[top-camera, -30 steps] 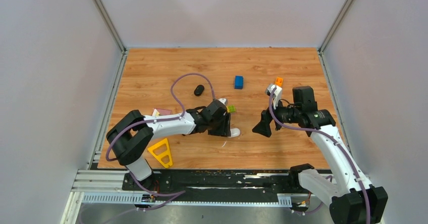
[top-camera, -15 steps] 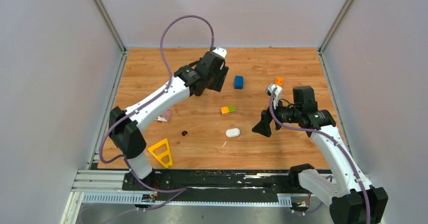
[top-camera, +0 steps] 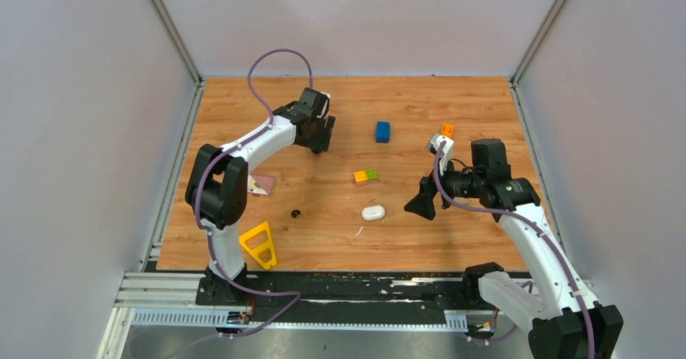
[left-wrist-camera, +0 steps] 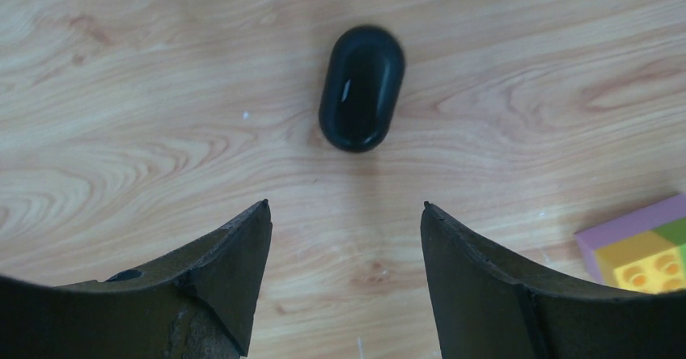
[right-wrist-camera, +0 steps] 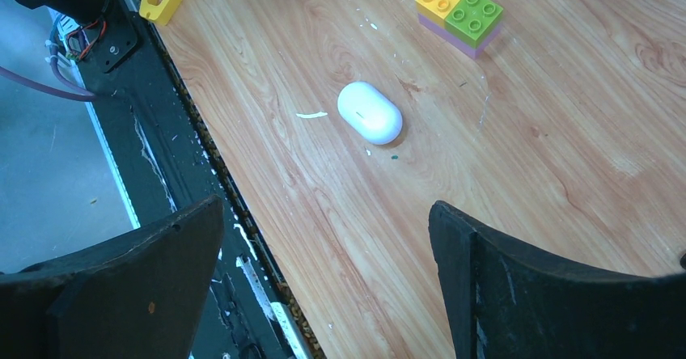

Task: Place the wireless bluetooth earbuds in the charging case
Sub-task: Pick up the charging case at the center of the board.

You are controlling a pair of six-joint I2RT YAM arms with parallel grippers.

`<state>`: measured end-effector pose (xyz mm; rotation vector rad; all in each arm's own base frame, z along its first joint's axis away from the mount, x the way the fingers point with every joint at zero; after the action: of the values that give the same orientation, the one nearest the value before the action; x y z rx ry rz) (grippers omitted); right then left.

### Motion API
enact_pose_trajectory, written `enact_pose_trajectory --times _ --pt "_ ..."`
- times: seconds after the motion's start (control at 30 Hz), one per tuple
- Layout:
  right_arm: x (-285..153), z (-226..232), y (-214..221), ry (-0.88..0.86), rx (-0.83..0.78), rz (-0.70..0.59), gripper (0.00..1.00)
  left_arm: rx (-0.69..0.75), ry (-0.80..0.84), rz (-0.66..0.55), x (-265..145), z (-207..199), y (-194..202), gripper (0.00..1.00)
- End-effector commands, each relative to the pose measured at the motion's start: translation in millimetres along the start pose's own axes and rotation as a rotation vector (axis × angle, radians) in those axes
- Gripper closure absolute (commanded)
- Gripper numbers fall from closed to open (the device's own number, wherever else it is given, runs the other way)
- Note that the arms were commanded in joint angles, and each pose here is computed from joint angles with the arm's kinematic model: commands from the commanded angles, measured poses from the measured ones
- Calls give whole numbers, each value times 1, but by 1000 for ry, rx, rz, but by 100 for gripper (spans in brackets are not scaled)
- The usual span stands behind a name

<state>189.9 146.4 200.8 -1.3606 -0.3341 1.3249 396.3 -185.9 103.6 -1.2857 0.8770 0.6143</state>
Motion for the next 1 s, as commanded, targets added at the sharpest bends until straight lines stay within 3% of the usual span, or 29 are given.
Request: enact_pose_trajectory --times 0.0,0.4,0.83,0.97 --pt "1 -1 -7 -10 -13 -28 2 11 109 -112 9 -24 -31 25" --pt "-1 -4 -7 3 -6 -32 2 -24 43 -34 52 -19 -36 27" --pt "-1 -6 -7 9 2 -31 2 -92 44 41 70 -10 -15 41" --pt "-1 -6 -6 10 3 -31 3 -100 33 50 73 -9 -15 41"
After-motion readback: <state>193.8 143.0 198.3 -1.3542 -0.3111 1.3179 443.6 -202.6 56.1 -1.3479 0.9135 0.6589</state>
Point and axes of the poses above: each gripper's point midway between its finger pads, its own x axis out along the fingers, its own z axis along the line the jaws close on, y = z × x, the point moved 2 cm from there along -x, back along the fingers, and after that the axes turned 1 degree about -x, right-handed, at the moved point
